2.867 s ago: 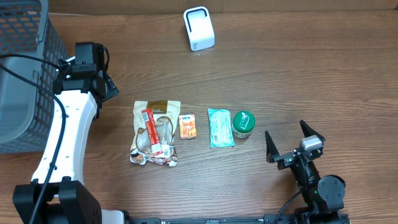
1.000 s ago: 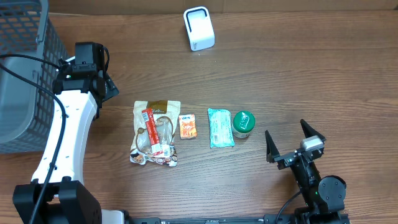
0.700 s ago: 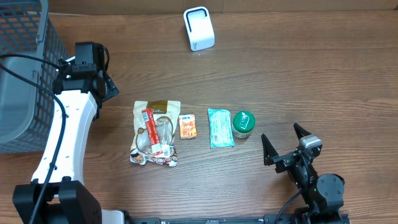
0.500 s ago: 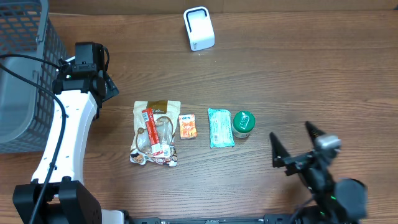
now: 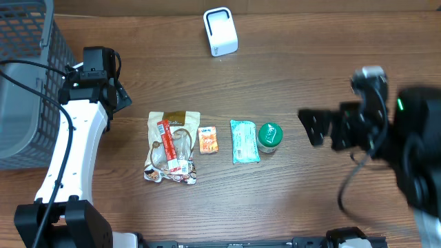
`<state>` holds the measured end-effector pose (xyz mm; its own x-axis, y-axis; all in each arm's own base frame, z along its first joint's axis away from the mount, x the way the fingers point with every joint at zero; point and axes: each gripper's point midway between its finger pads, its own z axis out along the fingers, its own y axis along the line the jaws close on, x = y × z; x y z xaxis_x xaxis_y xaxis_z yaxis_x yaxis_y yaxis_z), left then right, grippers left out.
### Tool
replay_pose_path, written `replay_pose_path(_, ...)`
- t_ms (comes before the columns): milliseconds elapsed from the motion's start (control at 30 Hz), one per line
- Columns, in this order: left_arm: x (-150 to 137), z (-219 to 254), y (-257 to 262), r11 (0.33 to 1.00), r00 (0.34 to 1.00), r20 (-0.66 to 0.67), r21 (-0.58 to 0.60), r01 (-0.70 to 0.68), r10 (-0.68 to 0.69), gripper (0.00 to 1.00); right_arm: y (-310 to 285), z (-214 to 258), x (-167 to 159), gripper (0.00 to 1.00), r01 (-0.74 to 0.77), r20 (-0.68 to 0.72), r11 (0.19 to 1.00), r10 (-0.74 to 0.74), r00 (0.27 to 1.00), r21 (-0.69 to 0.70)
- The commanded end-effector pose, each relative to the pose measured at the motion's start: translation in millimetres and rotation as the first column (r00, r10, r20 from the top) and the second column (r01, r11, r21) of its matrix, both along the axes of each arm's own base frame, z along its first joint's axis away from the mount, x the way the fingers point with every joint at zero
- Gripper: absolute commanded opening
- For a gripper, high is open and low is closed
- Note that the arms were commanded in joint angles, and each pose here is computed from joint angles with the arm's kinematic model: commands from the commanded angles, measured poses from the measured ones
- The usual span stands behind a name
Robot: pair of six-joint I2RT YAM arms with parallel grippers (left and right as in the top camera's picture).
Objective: Scan the item barcode
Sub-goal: 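Reach the right gripper over the orange Kleenex pack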
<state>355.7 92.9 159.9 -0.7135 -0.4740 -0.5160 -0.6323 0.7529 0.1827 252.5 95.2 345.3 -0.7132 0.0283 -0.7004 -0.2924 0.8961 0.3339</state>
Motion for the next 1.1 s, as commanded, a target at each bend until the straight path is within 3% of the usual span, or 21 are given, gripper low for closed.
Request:
replay_pose_path(0, 4, 5, 1, 1.0, 1.0, 0.005, 0.018, 0.013, -0.013, 1.0, 25, -5, 10, 1.0, -0.101, -0.098, 0.99, 0.111, 0.989, 0.103)
replay_pose_path(33, 4, 5, 1, 1.0, 1.0, 0.005, 0.018, 0.012, -0.012, 1.0, 32, -11, 14, 0.97, -0.124, -0.135, 0.983, 0.142, 0.981, 0.135)
replay_pose_path(100, 4, 5, 1, 1.0, 1.0, 0.006, 0.018, 0.012, -0.012, 1.0, 40, -25, 21, 0.56, -0.142, -0.205, 0.974, 0.177, 0.963, 0.174)
replay_pose_path(133, 4, 5, 1, 1.0, 1.0, 0.006, 0.019, 0.013, -0.013, 1.0, 42, -36, 23, 0.44, -0.137, -0.255, 0.974, 0.181, 0.95, 0.182)
replay_pose_path(233, 4, 5, 1, 1.0, 1.0, 0.006, 0.019, 0.013, -0.013, 1.0, 48, -67, 27, 0.25, -0.119, -0.401, 0.976, 0.185, 0.897, 0.183)
replay_pose_path(400, 4, 5, 1, 1.0, 1.0, 0.005, 0.018, 0.013, -0.013, 1.0, 76, -109, 28, 0.24, -0.183, -0.522, 0.976, 0.22, 0.824, 0.121)
replay_pose_path(500, 4, 5, 1, 1.0, 1.0, 0.006, 0.019, 0.013, -0.013, 1.0, 90, -131, 31, 0.26, -0.165, -0.573, 0.985, 0.161, 0.804, 0.045)
replay_pose_path(667, 4, 5, 1, 1.0, 1.0, 0.006, 0.018, 0.012, -0.012, 1.0, 123, -160, 43, 0.26, -0.158, -0.572, 0.986, 0.102, 0.814, -0.05)
replay_pose_path(1067, 4, 5, 1, 1.0, 1.0, 0.006, 0.019, 0.013, -0.013, 1.0, 196, -230, 45, 0.29, -0.288, -0.608, 0.955, 0.19, 0.771, -0.068)
